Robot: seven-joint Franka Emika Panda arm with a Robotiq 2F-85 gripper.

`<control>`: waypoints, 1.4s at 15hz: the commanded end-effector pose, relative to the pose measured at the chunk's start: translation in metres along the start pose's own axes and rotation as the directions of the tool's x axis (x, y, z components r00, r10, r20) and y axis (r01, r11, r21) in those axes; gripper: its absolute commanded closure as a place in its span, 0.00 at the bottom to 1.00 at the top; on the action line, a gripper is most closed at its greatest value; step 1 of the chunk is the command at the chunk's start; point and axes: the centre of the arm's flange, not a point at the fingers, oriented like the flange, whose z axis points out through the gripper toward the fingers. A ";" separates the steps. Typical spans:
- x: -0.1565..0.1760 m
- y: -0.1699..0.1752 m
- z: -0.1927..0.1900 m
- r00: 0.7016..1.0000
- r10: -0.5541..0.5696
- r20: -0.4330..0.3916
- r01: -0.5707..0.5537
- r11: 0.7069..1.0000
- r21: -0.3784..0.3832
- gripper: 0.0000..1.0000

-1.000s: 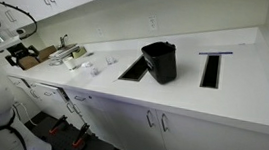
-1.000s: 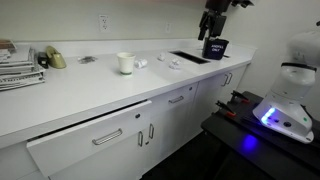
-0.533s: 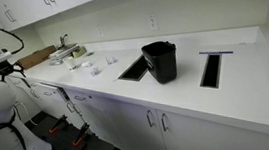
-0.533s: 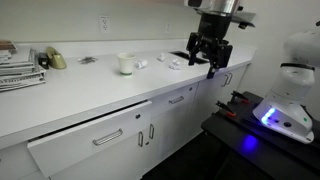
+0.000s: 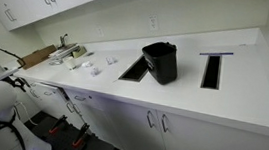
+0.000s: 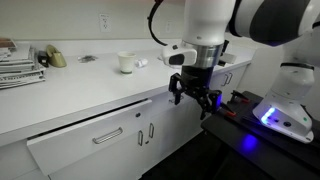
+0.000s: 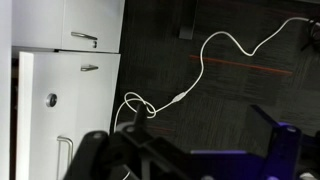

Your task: Open the third cabinet door from the left

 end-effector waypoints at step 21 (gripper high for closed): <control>0.041 -0.075 0.168 0.656 -0.628 0.418 0.693 0.721 -0.004 0.00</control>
